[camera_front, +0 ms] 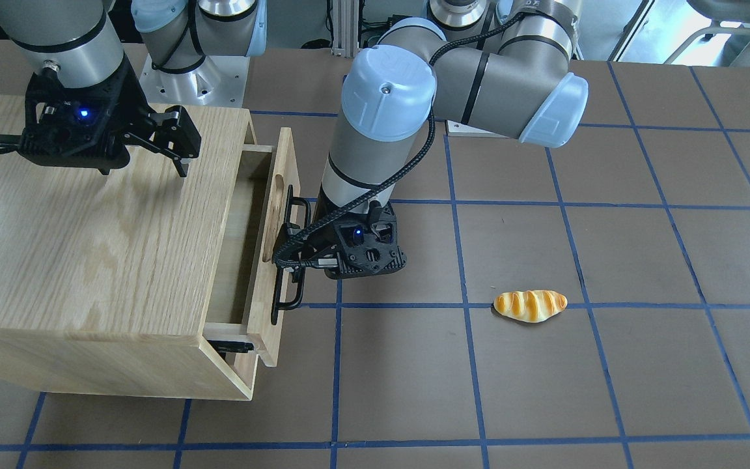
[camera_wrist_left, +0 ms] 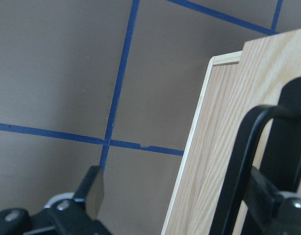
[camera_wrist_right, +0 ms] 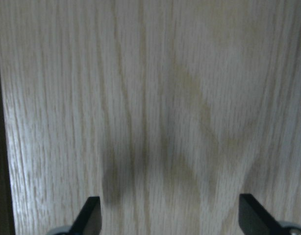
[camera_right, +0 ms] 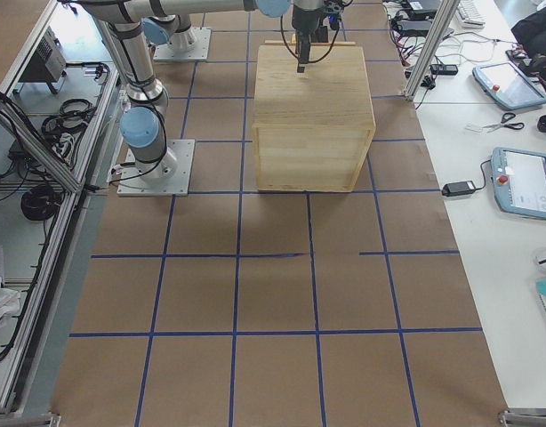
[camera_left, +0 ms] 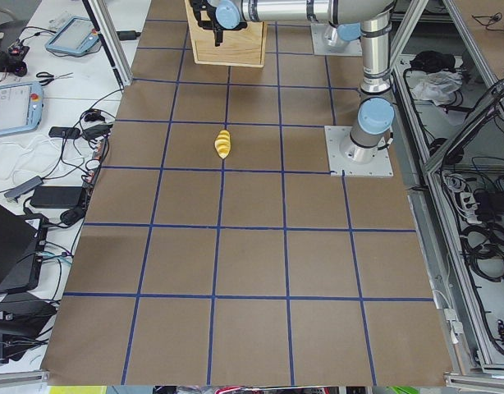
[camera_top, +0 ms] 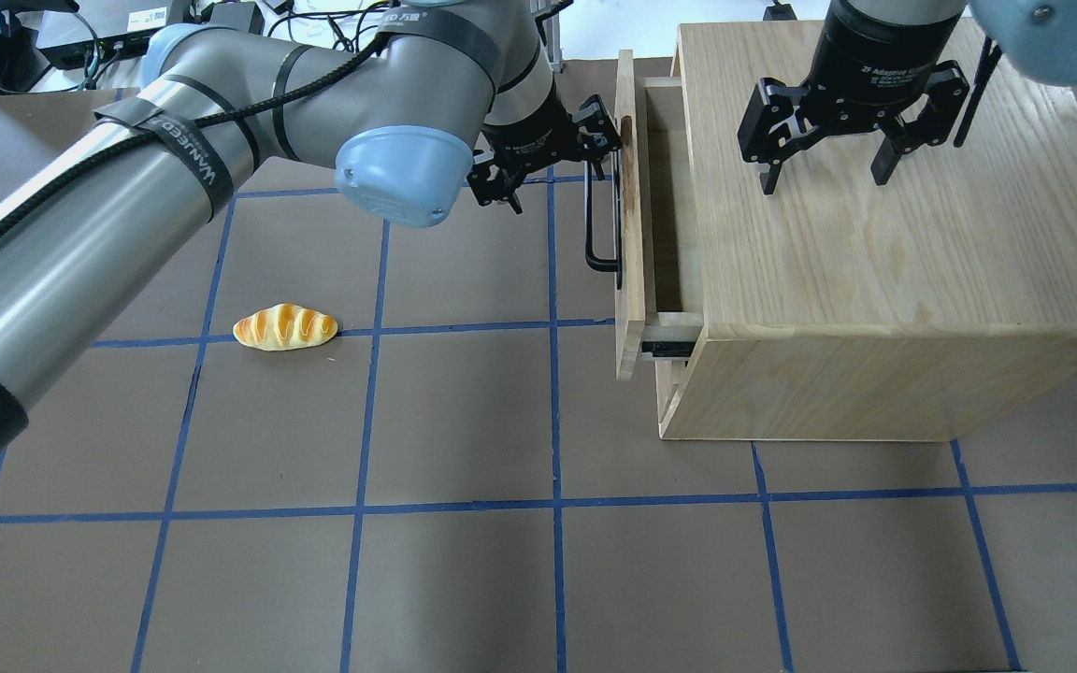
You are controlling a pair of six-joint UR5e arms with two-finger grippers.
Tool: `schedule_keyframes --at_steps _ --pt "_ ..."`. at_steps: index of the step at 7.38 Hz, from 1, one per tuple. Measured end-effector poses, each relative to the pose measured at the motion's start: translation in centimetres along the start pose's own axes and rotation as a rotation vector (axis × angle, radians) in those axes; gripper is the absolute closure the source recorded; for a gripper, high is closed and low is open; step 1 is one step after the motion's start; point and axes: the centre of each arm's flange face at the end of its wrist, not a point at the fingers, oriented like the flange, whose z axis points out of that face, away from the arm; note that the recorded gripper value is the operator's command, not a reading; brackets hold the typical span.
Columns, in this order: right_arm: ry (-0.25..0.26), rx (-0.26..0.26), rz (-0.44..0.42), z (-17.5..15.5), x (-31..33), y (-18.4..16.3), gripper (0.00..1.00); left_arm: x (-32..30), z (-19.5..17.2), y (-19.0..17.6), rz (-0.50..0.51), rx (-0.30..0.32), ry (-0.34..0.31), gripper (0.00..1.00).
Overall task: Open upper drawer
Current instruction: 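Pull the drawer handle away from the cabinet with the left gripper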
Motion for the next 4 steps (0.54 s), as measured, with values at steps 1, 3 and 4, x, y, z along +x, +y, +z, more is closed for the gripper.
schedule_keyframes --at_steps 1,3,4 --pt "0.000 0.000 -0.001 0.0 0.0 0.0 0.00 -0.9 -0.2 -0.8 -0.015 0.000 -0.003 0.00" --pt "0.000 0.000 -0.001 0.0 0.0 0.0 0.00 -1.7 -0.4 -1.5 -0.018 -0.001 -0.009 0.00" --pt "0.000 0.000 -0.001 0.0 0.0 0.0 0.00 -2.0 -0.5 -1.6 -0.014 -0.005 -0.013 0.00"
